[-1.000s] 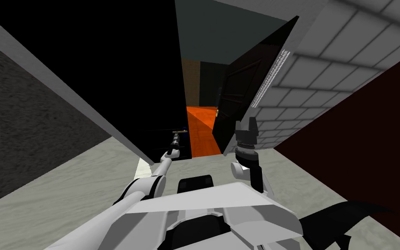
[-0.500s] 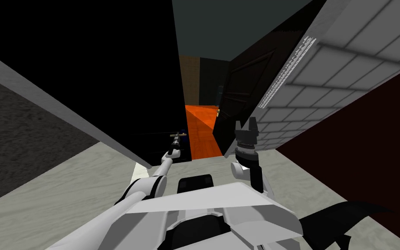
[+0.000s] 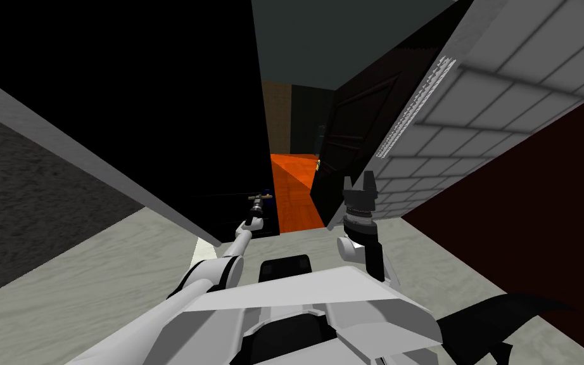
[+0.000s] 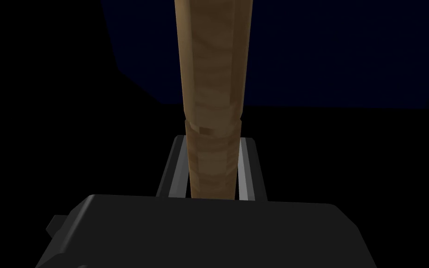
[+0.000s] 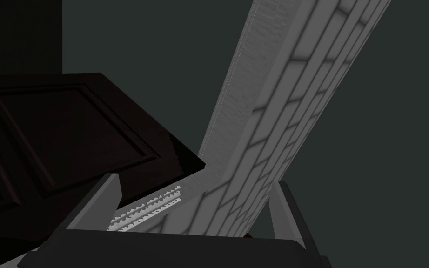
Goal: Push the door open
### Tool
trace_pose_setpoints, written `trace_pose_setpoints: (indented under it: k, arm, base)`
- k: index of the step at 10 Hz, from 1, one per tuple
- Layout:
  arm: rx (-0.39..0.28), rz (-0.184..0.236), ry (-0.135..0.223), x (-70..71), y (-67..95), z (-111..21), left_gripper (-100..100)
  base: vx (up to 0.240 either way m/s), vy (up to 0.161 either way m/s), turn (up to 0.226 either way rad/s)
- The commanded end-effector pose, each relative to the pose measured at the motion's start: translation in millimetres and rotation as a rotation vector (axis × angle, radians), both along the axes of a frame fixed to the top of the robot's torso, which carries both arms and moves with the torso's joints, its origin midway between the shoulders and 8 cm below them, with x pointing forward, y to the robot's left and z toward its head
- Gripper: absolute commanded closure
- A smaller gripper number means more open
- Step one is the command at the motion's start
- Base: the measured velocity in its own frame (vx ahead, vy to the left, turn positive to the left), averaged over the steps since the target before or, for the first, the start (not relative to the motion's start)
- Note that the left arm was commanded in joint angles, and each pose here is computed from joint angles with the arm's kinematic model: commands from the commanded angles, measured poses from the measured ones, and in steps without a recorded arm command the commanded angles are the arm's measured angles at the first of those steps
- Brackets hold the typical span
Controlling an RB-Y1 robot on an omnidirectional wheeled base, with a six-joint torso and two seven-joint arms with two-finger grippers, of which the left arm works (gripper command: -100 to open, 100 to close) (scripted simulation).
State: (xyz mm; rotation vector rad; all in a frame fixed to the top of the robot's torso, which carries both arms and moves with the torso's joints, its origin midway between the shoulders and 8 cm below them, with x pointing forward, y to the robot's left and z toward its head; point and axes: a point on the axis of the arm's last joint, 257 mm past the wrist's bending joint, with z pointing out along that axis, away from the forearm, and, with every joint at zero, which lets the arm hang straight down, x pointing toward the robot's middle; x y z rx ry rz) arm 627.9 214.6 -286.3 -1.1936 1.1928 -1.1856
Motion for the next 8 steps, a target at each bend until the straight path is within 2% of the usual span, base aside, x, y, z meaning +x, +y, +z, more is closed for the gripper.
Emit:
trace_pose_setpoints:
  k: [1,4,5,8]
  arm:
    - [0.005,0.018,0.000,0.1,12.7,0.2,100]
    - [0.010,0.048,0.000,-0.3,32.0,0.3,100]
    - [0.010,0.048,0.000,-0.3,32.0,0.3,100]
    - [0.013,0.094,0.000,-2.0,59.8,0.4,100]
  base:
    - [0.110,-0.048,0.024]
    - [0.180,-0.060,0.046]
    - [0.130,-0.045,0.004]
    - [0.182,-0.081,0.044]
